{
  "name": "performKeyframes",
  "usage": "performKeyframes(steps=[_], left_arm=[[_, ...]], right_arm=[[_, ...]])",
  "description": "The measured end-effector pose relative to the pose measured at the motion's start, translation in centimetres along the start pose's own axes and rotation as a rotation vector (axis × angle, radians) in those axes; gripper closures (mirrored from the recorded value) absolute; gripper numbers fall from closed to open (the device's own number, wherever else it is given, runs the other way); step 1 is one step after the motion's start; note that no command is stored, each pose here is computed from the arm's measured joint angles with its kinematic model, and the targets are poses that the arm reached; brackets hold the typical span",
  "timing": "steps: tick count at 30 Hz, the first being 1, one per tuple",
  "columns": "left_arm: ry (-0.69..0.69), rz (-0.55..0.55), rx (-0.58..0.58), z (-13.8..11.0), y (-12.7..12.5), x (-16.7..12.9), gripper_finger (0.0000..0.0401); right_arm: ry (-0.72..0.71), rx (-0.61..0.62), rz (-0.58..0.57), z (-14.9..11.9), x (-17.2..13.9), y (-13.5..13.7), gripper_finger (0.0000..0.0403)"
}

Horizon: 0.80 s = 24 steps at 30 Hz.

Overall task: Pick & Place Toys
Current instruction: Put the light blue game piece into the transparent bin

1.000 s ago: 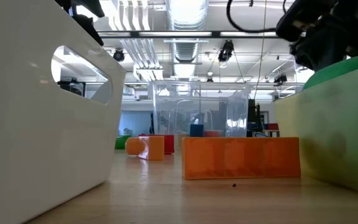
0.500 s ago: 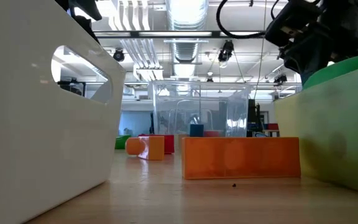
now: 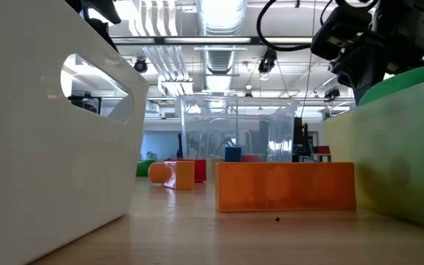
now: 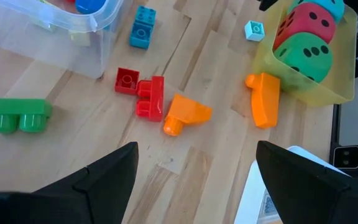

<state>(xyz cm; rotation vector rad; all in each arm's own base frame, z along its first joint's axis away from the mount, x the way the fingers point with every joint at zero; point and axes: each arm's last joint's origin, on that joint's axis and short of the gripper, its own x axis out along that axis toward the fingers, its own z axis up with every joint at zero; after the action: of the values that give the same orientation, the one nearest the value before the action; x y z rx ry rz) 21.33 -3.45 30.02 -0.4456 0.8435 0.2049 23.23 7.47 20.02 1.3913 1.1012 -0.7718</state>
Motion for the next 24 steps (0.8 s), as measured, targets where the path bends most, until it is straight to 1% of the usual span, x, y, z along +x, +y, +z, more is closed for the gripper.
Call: performKeyframes(steps=[2, 4, 8, 11, 14, 15, 17, 19, 22, 24], left_arm=[[0.0, 0.0, 0.0, 0.0, 0.0, 0.0, 0.0071], [0.0, 0.0, -0.003, 0.0, 0.0, 0.0, 0.0071], [0.0, 0.0, -0.005, 0.0, 0.0, 0.0, 0.0071], [0.0, 0.0, -0.005, 0.0, 0.0, 0.0, 0.0071], [0.001, 0.0, -0.005, 0.0, 0.0, 0.0, 0.0071], [0.002, -0.002, -0.005, -0.01, 0.0, 0.0, 0.0071], [0.002, -0.002, -0.003, -0.01, -0.01, 0.0, 0.0071], [0.002, -0.002, -0.003, -0.01, -0.01, 0.0, 0.0071], [0.002, -0.002, 0.001, -0.01, -0.01, 0.0, 0.0071], [0.002, -0.002, 0.007, -0.01, -0.01, 0.0, 0.0071]], right_arm=[[0.005, 0.014, 0.001, -0.02, -0.01, 0.01, 0.0188], [0.005, 0.027, 0.0, -0.02, -0.01, 0.01, 0.017], [0.006, 0.029, 0.005, -0.03, 0.04, 0.07, 0.0114], [0.012, 0.023, 0.03, -0.08, 0.06, 0.33, 0.0071], [0.02, 0.011, 0.066, -0.2, 0.05, 0.67, 0.0039], [0.021, 0.013, 0.066, -0.23, 0.05, 0.66, 0.0032], [0.029, 0.062, 0.059, -0.25, 0.06, 0.61, 0.0025], [0.032, 0.08, 0.057, -0.26, 0.07, 0.59, 0.0023], [0.025, 0.136, 0.022, -0.19, 0.11, 0.23, 0.0023], [0.022, 0.145, 0.009, -0.16, 0.35, 0.2, 0.0023]])
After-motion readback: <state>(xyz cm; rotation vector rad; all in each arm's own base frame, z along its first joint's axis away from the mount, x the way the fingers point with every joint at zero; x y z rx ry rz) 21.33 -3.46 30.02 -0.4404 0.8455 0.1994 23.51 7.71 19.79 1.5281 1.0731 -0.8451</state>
